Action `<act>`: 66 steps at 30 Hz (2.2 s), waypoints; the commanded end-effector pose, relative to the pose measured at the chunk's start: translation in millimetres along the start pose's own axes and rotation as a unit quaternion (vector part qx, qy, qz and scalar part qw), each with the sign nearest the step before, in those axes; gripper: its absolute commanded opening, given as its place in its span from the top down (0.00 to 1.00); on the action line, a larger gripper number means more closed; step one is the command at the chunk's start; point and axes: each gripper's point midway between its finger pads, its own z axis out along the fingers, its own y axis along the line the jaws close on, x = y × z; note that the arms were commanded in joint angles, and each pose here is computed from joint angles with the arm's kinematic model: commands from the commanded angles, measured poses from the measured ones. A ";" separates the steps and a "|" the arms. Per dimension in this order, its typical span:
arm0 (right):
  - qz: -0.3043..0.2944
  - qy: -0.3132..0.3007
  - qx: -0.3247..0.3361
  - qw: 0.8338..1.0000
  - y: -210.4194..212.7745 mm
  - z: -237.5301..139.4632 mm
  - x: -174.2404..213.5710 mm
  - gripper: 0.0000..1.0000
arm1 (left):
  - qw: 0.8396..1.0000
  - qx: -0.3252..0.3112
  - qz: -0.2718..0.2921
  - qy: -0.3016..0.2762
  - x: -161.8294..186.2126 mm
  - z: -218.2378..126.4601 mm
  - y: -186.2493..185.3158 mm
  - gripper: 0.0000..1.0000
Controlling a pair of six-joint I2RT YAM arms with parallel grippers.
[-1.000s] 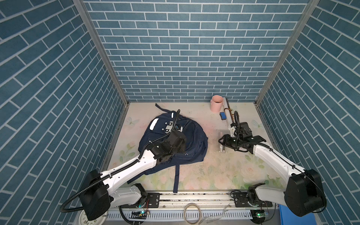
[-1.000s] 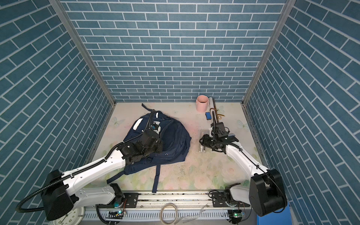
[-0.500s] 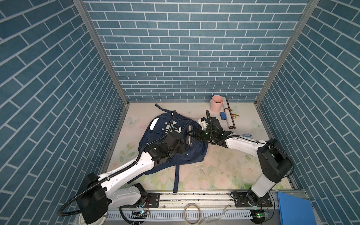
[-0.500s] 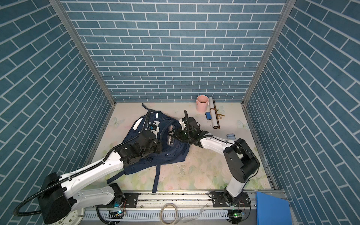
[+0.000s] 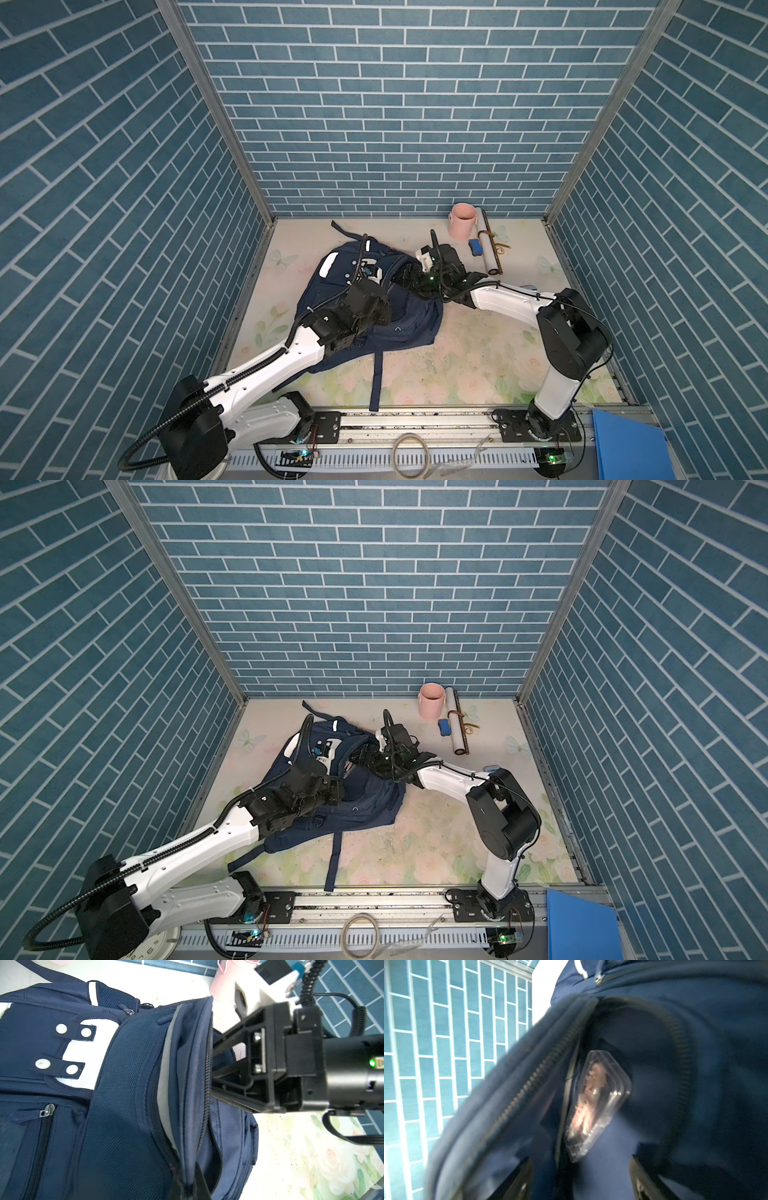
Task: Pack the student bag
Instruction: 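Release the case and move the right gripper to the blue stapler, then grasp the light-blue stapler with the right gripper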
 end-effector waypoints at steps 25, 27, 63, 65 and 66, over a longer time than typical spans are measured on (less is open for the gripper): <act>0.130 -0.210 0.404 0.881 -330.0 -304.7 -107.6 0.09 | 0.995 0.051 0.082 0.015 11.7 15.0 -53.6 0.64; 0.162 -0.209 0.391 0.882 -335.2 -299.2 -112.1 0.10 | 0.996 0.047 0.080 0.008 8.1 11.7 -52.4 0.61; 0.193 -0.136 0.399 0.886 -369.2 -228.7 -124.1 0.49 | 0.999 -0.002 0.041 -0.013 2.7 2.1 -19.9 0.51; 0.170 -0.123 0.407 0.889 -367.6 -224.8 -123.6 0.50 | 0.999 -0.003 0.043 -0.011 3.4 2.4 -19.5 0.51; 0.158 -0.119 0.413 0.889 -366.5 -224.4 -124.4 0.49 | 0.999 -0.004 0.042 -0.011 3.3 2.3 -18.7 0.51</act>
